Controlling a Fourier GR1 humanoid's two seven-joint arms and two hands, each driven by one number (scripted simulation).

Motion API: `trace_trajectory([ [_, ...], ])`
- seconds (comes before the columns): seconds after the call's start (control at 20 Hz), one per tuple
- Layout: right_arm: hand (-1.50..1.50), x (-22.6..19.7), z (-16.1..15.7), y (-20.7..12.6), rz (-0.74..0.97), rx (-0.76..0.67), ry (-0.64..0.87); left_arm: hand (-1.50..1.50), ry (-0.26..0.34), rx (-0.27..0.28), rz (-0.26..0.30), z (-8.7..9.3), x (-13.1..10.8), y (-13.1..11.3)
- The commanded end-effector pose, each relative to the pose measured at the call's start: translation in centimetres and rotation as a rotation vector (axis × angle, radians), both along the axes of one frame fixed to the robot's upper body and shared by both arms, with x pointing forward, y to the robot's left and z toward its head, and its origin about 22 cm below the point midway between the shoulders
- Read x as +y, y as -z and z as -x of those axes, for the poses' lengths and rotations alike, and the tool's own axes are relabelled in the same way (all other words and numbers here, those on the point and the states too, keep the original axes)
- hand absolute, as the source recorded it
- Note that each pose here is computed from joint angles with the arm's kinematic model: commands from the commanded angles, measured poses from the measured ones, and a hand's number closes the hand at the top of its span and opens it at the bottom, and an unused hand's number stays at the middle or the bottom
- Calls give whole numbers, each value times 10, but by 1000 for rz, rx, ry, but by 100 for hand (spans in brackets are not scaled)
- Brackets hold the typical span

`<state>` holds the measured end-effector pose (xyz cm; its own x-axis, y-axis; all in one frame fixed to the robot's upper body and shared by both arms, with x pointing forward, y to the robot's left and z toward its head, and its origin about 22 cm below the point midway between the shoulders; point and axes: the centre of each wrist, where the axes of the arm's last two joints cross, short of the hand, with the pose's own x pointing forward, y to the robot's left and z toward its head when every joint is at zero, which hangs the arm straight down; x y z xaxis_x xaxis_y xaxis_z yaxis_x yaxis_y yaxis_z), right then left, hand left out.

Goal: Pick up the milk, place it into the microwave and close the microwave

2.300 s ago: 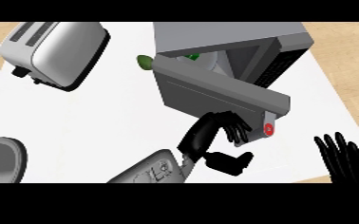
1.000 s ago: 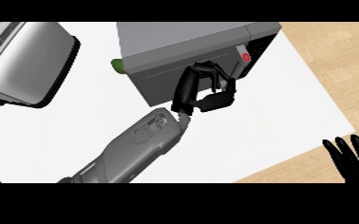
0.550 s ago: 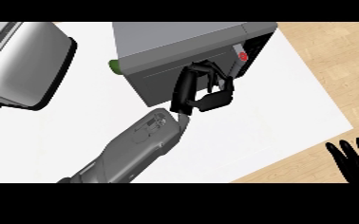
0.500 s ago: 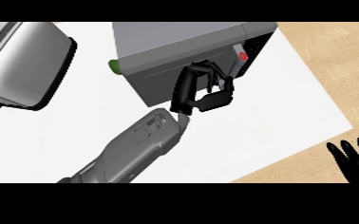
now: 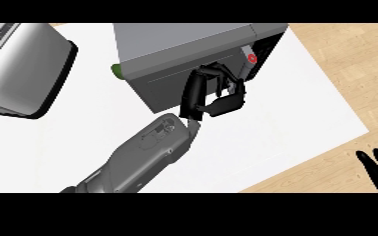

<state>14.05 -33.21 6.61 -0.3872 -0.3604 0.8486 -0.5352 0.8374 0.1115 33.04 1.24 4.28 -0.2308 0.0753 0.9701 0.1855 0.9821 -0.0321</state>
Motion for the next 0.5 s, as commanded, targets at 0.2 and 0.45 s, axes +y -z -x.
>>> trace_trajectory([
  [0.2, -150, -1, 5, 0, -46, 22, -36, 150, -3, -3, -4, -23, -2, -15],
  [0.45, -150, -2, 7, -6, -49, 19, -46, 150, -14, -19, -2, -25, -3, -16],
])
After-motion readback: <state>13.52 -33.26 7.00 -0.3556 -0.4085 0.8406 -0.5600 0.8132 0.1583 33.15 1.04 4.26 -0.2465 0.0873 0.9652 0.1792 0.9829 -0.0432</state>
